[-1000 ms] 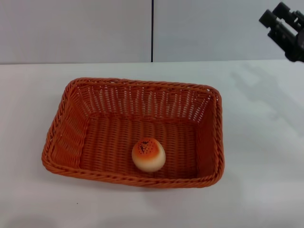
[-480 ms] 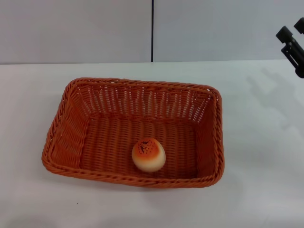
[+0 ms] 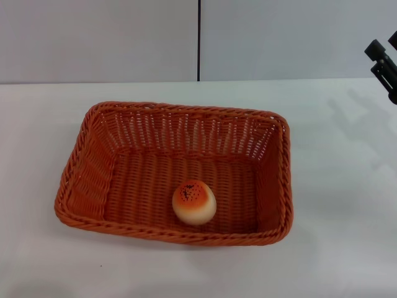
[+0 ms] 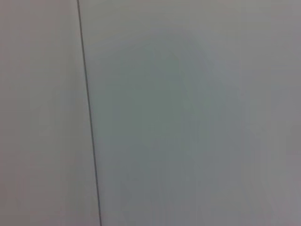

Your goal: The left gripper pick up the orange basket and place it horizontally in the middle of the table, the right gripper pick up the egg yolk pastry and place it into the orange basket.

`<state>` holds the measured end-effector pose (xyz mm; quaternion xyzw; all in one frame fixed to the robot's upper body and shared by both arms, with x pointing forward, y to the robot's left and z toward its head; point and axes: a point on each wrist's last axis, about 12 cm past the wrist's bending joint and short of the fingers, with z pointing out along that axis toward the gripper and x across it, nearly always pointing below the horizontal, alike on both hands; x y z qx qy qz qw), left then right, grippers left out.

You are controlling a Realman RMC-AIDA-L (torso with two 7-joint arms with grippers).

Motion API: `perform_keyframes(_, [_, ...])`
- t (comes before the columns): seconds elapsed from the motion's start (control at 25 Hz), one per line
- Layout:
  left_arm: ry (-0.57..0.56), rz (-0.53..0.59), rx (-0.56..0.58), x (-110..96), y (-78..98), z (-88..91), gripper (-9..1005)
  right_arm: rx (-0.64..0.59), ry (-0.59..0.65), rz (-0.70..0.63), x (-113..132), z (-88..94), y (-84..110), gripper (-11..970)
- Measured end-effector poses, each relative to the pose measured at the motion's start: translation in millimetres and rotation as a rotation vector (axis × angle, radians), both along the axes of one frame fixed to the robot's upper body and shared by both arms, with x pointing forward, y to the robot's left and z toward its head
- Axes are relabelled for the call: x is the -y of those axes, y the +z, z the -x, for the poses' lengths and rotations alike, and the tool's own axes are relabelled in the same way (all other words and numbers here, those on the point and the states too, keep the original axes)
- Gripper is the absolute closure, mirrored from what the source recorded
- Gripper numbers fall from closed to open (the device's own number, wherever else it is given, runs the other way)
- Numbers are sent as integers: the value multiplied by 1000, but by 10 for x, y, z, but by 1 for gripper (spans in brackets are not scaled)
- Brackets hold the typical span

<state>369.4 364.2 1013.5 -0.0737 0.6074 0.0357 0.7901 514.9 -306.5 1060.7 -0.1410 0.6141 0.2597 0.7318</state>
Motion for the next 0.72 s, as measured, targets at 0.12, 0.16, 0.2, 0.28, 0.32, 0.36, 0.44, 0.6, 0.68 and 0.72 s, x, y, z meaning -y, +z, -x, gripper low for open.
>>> perform_keyframes(0.12, [-19,-22,-10,-8,-1,13,342,-6,-5,-17,-13,33,-25,419])
perform_keyframes(0.16, [-13,-31,-11,-36,3,34,342,-17,-18,-35,-5,68,-54,419])
perform_keyframes(0.2, [-13,-31,-11,-36,3,34,342,-17,-18,-35,-5,68,-54,419])
perform_keyframes(0.28, [-3,-35,-11,-64,7,63,342,-19,-36,-50,20,99,-68,419])
perform_keyframes(0.32, [-1,-34,-11,-68,8,70,342,-16,-47,-58,39,116,-70,419])
perform_keyframes(0.36, [0,-34,-11,-70,7,79,342,-7,-67,-72,77,150,-69,419])
perform_keyframes(0.44, [2,-36,-12,-72,7,81,342,-4,-78,-80,94,167,-71,419])
perform_keyframes(0.6, [-3,-57,-17,-95,14,55,342,-24,-99,-113,90,226,-124,419])
perform_keyframes(0.68, [-5,-58,-15,-104,20,45,342,-28,-100,-116,80,235,-137,419])
perform_keyframes(0.72, [-4,-55,-13,-103,21,46,342,-30,-101,-115,68,238,-146,419])
